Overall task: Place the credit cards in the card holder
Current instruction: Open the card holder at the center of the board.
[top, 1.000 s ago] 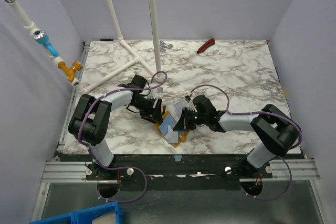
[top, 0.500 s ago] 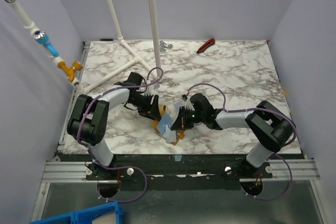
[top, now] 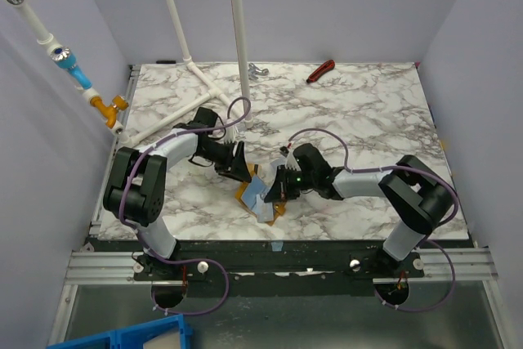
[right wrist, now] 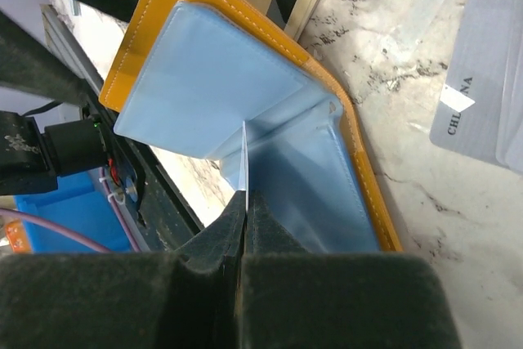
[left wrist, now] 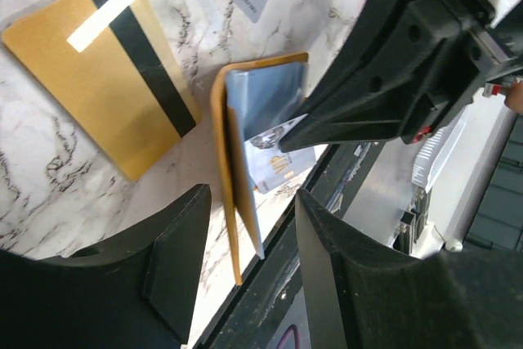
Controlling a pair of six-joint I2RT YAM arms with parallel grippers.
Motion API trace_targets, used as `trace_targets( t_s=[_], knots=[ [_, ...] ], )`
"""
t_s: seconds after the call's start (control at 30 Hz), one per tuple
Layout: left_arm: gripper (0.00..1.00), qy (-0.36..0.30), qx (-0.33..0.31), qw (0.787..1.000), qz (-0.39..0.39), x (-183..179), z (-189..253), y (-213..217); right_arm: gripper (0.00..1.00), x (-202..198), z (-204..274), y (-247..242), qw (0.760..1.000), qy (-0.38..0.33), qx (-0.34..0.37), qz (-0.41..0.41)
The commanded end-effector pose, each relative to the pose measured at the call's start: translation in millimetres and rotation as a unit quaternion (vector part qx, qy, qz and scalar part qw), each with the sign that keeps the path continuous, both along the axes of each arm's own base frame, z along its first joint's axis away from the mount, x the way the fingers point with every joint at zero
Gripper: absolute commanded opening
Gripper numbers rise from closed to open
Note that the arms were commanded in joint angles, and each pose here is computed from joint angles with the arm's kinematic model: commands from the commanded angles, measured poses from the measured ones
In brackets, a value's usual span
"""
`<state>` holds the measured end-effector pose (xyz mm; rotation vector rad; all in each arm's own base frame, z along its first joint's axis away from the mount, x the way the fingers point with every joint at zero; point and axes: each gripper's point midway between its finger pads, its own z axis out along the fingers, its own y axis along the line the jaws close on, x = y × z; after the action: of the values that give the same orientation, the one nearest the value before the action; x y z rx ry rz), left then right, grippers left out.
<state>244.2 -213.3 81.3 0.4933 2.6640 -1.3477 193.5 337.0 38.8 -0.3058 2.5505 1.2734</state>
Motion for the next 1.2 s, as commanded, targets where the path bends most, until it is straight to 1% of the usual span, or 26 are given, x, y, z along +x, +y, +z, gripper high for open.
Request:
trace_targets(
  t_s=[0.0,0.07,0.13,0.2,0.23,0.3,0.37,0.47,0.53,0.67,0.8,1.0,1.17],
  knots=[
    [0.47,-0.016,-0.040,0.999,-0.025,1.9,17.6,-6.7,0.01,-1.6,-12.2,-0.6,1.000,0.011,-0.021,0.015],
    [0.46,-0.026,-0.033,0.999,-0.027,6.8,14.2,-6.8,0.01,-1.4,-15.3,0.6,0.999,0.013,-0.025,0.018],
    [0.41,-0.043,-0.008,0.999,-0.028,13.8,8.0,-4.5,0.01,-2.8,-17.9,1.8,0.999,0.016,-0.029,0.021],
    [0.31,-0.061,0.035,0.997,-0.023,21.6,-3.1,1.9,0.01,-3.9,-18.6,2.3,0.999,0.016,-0.029,0.023],
    [0.25,-0.082,0.064,0.994,-0.027,26.1,-10.6,7.7,0.01,-4.1,-18.8,2.2,0.999,0.016,-0.030,0.024],
    [0.19,-0.105,0.100,0.989,-0.032,30.0,-19.6,14.3,0.01,-5.8,-17.9,2.6,0.999,0.017,-0.028,0.027],
    [0.18,-0.120,0.122,0.984,-0.043,28.6,-25.9,17.1,0.01,-6.3,-16.9,2.9,0.999,0.016,-0.026,0.029],
    [0.17,-0.127,0.136,0.981,-0.061,23.0,-29.4,15.9,0.01,-5.4,-13.2,5.4,0.999,0.015,-0.020,0.031],
    [0.16,-0.130,0.141,0.979,-0.068,20.5,-30.2,14.9,0.01,-3.4,-8.4,9.1,0.999,0.014,-0.013,0.031],
    [0.09,-0.137,0.152,0.976,-0.079,16.3,-29.4,14.7,0.01,4.4,10.6,17.7,1.000,0.000,0.010,0.026],
    [0.05,-0.131,0.167,0.972,-0.097,1.5,-32.4,13.8,0.01,14.0,20.1,26.7,1.000,-0.007,0.024,0.017],
    [0.05,-0.061,0.123,0.985,-0.106,-27.3,-32.5,3.8,0.01,17.5,7.2,35.8,0.999,0.010,0.028,0.019],
    [0.10,-0.054,0.103,0.989,-0.088,-24.6,-26.1,6.7,0.01,6.3,-8.2,24.5,0.999,0.023,0.003,0.026]
  ],
)
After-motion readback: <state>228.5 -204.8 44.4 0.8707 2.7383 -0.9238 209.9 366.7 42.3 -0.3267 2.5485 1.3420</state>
